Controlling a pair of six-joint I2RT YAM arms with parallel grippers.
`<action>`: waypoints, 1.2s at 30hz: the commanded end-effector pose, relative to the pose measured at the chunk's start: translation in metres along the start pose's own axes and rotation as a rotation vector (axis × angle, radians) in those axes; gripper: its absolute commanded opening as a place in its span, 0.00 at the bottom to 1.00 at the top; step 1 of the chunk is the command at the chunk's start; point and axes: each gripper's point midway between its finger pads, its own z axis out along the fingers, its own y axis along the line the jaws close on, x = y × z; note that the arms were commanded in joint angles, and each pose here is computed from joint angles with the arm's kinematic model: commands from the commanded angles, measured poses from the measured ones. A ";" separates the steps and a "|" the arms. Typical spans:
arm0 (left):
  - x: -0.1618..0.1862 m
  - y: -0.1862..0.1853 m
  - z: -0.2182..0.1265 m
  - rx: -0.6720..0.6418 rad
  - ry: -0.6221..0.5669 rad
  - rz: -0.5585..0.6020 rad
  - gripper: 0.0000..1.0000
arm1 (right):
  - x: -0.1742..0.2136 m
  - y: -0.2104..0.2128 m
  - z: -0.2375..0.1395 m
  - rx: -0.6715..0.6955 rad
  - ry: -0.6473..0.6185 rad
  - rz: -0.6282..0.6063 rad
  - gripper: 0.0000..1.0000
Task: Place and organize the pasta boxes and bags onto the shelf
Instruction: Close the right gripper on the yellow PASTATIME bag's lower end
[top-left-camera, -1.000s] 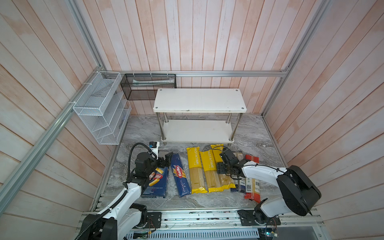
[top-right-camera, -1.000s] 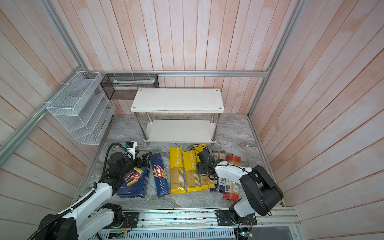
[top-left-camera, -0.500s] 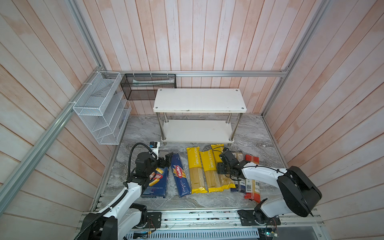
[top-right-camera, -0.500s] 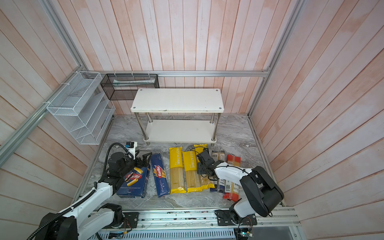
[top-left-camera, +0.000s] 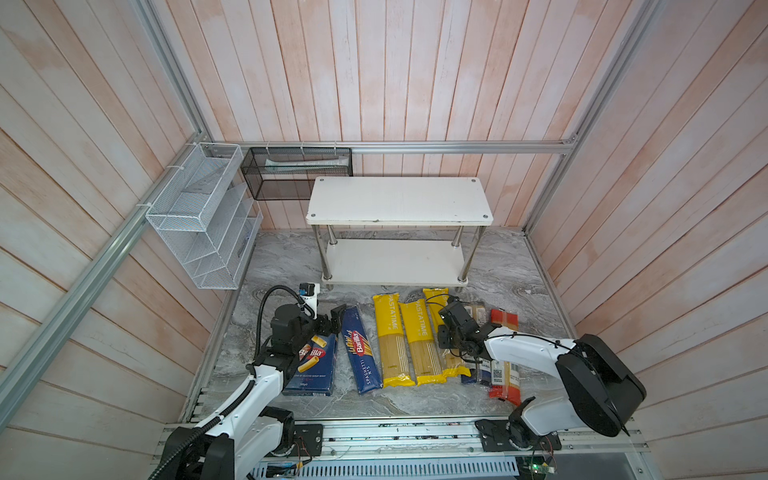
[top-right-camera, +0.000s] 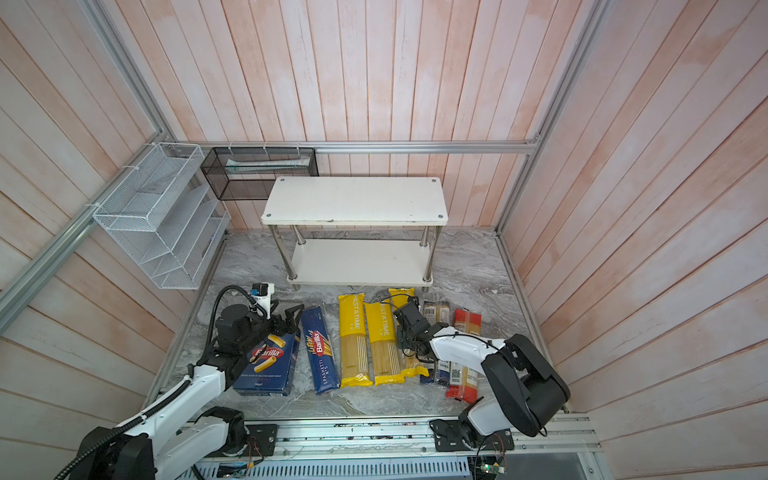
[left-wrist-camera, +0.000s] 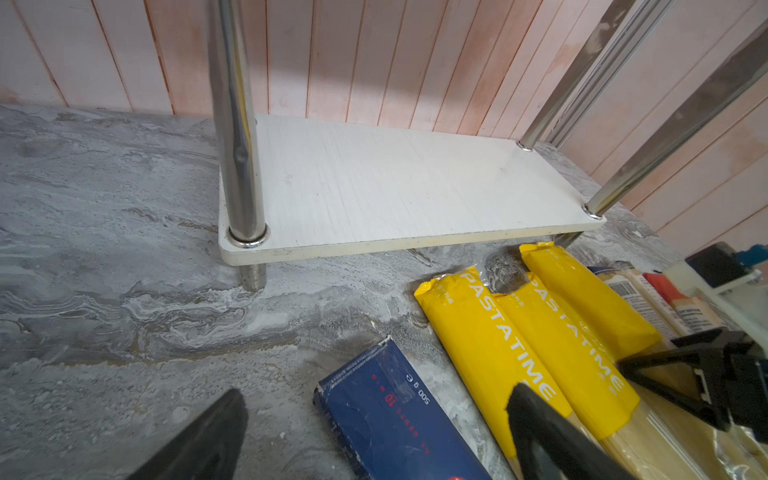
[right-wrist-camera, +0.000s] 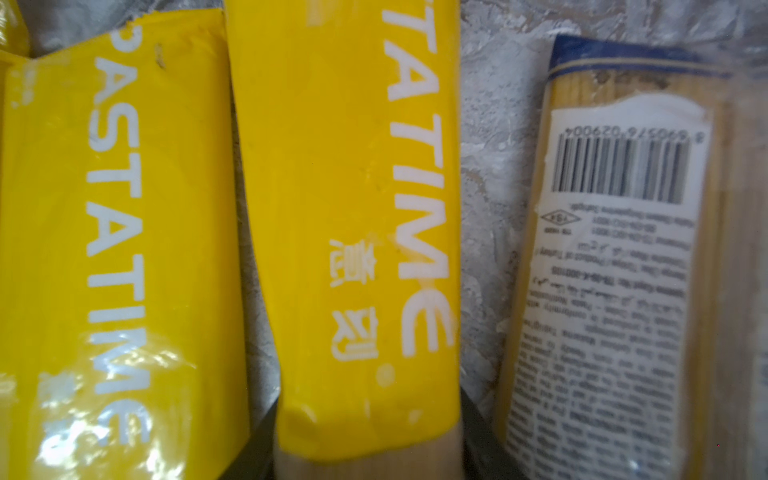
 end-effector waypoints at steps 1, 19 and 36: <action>-0.011 0.002 -0.004 -0.023 -0.042 0.007 1.00 | 0.012 -0.001 0.000 -0.012 0.023 -0.005 0.40; -0.013 0.004 -0.022 -0.057 -0.111 0.011 1.00 | -0.012 0.016 -0.019 -0.098 -0.057 -0.029 0.20; -0.013 0.000 -0.023 -0.033 -0.106 0.023 1.00 | -0.050 0.029 -0.062 -0.198 -0.213 -0.023 0.10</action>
